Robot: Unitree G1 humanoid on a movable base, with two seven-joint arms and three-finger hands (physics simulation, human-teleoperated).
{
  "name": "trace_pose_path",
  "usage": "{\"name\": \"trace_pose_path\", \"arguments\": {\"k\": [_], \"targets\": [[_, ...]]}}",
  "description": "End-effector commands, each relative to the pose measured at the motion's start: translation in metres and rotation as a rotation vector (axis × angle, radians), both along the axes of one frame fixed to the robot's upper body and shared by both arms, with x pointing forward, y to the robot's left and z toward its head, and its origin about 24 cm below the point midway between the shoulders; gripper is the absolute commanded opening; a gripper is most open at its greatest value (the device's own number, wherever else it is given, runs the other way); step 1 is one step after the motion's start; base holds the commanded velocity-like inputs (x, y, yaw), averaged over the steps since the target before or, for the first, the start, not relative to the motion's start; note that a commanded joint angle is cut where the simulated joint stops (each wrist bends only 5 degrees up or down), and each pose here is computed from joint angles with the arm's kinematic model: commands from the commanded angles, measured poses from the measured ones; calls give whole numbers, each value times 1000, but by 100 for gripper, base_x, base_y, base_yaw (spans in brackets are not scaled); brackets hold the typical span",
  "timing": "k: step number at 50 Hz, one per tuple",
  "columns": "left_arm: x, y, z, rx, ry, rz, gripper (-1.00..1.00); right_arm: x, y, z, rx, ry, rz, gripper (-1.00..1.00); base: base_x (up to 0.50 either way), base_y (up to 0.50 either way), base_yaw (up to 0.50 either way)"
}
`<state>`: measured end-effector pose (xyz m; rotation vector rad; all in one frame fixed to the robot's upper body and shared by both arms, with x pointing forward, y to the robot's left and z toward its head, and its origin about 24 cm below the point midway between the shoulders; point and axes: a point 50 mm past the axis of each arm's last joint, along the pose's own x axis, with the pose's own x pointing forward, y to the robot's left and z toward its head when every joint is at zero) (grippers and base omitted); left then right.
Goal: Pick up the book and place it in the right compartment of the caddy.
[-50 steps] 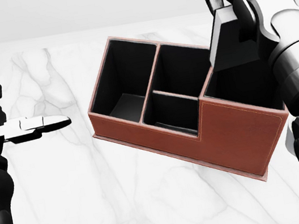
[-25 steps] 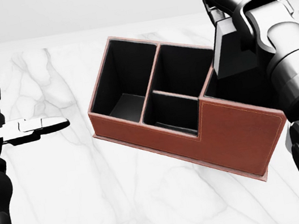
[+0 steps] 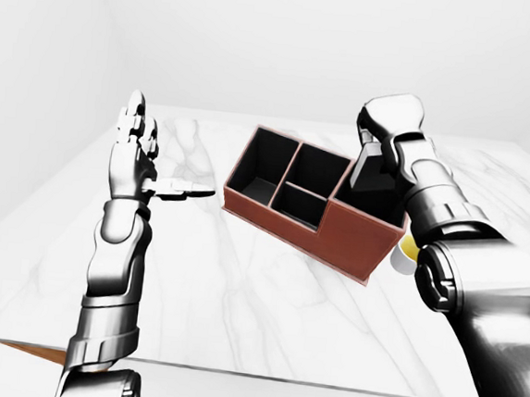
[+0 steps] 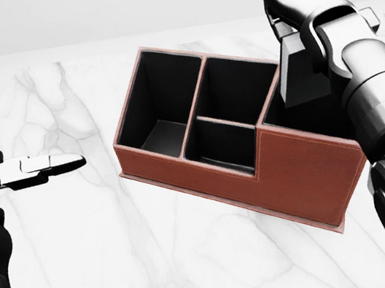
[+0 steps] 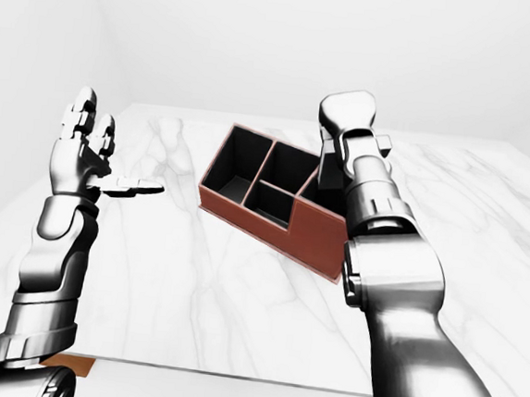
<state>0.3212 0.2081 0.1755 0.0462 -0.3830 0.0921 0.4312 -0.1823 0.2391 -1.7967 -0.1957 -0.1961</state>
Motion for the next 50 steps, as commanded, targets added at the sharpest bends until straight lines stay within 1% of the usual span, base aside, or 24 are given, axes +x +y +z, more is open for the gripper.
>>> {"name": "trace_pose_path", "arguments": {"k": [1,13,28,35,50], "targets": [[0,1,-1,2,7,1,100,0,1,4,-26,-42,-10,-100,0,0,0],[1,1,-4,2,17,4,100,0,-1,-2,-9,-27,-23,-100,0,0,0],[-1,1,-3,6,7,4,100,-1,-7,-11,-3,8,-66,-100,0,0,0],[0,1,-5,10,18,5,100,-1,-7,-15,4,25,-80,-100,0,0,0],[1,3,-9,5,40,6,100,-1,-4,-16,12,32,-82,-100,0,0,0]]}}
